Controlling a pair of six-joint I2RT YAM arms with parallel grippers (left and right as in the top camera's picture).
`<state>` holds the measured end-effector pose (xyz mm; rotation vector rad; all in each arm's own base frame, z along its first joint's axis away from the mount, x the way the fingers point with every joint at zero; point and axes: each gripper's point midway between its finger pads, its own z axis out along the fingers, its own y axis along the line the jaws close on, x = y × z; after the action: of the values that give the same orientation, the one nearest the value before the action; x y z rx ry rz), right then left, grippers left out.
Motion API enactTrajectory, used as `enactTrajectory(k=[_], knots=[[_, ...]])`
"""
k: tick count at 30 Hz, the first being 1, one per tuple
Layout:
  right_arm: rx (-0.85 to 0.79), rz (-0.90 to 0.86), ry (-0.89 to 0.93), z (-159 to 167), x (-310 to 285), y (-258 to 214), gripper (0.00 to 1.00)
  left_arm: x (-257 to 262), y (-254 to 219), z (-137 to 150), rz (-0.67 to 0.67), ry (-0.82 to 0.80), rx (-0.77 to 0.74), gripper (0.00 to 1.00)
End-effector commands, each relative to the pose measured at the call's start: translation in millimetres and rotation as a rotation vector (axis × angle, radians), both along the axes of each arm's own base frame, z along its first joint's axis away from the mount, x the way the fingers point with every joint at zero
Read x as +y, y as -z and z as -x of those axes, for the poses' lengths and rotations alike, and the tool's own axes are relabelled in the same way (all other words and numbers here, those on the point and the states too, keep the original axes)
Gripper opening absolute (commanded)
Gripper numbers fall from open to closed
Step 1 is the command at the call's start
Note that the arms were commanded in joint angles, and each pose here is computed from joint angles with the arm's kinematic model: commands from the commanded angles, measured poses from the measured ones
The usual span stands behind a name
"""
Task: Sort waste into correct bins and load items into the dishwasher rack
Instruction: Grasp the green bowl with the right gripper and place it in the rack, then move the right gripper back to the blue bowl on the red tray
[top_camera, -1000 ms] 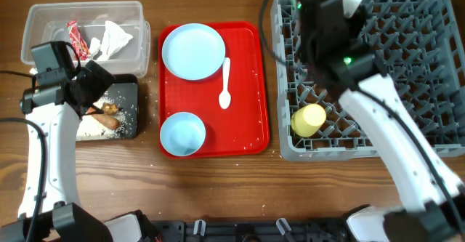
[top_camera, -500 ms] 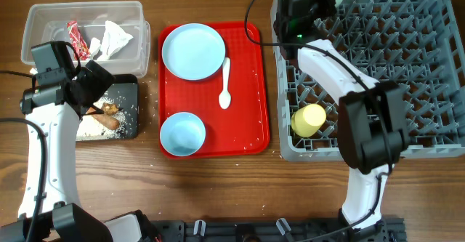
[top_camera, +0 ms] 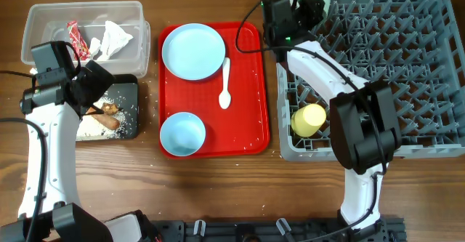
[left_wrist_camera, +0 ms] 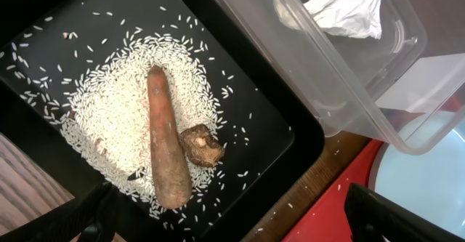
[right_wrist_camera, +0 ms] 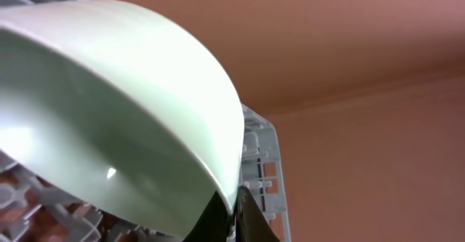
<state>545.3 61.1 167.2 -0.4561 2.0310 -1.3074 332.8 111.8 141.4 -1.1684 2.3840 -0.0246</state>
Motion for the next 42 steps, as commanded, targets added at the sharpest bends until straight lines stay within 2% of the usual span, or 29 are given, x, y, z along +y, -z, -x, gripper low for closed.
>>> enactTrajectory(k=[1,2,9,14,17,20,21,23,26,27,30,35,39,41,42], knots=[[0.094,-0.038,-0.117,-0.2,30.7,39.3,0.7,-0.5,-9.7,-3.1,-0.008,0.005,-0.027,1.0],[0.083,-0.052,-0.115,0.2,33.1,39.3,1.0,-0.5,-9.7,-3.1,-0.008,0.005,-0.027,1.0],[-0.007,-0.196,-0.145,3.3,62.1,33.3,1.0,-0.5,-9.7,-3.1,-0.008,0.005,-0.027,1.0],[-0.012,-0.364,-0.219,8.8,85.3,22.3,1.0,-0.4,-9.7,-3.1,-0.008,0.005,-0.027,1.0],[0.015,-0.523,-0.304,21.3,103.6,-0.5,1.0,-0.5,-9.7,-3.1,-0.008,0.005,-0.027,1.0],[0.073,-0.757,-0.402,46.1,130.7,-24.6,1.0,-0.5,-9.7,-3.1,-0.008,0.005,-0.027,1.0],[0.13,-0.936,-0.442,67.9,149.5,-36.2,1.0,-0.5,-9.7,-3.1,-0.008,0.005,-0.027,1.0],[0.227,-1.124,-0.487,97.6,170.9,-48.5,1.0,-0.4,-9.7,-3.1,-0.008,0.005,-0.027,1.0],[0.47,-1.526,-0.544,151.8,221.6,-66.6,1.0,-0.4,-9.7,-3.1,-0.008,0.005,-0.027,1.0],[0.551,-1.589,-0.55,164.3,237.7,-59.5,0.98,-0.5,-9.7,-3.1,-0.008,0.005,-0.027,1.0],[0.644,-1.539,-0.486,182.7,256.5,-15.6,0.91,-0.5,-9.7,-3.1,-0.008,0.005,-0.027,1.0],[0.814,-1.479,-0.185,225.9,287.7,84.9,0.8,-0.5,-9.7,-3.1,-0.008,0.005,-0.027,1.0],[0.904,-1.437,-0.075,249.6,298.5,129.9,0.71,-0.5,-9.7,-3.1,-0.008,0.005,-0.027,1.0],[0.942,-1.449,-0.053,254.7,300.1,136.6,0.52,-0.5,-9.7,-3.1,-0.008,0.005,-0.027,1.0],[0.946,-1.446,-0.043,255.9,299.0,137.9,0.46,-0.4,-9.7,-3.1,-0.008,0.005,-0.027,1.0]])
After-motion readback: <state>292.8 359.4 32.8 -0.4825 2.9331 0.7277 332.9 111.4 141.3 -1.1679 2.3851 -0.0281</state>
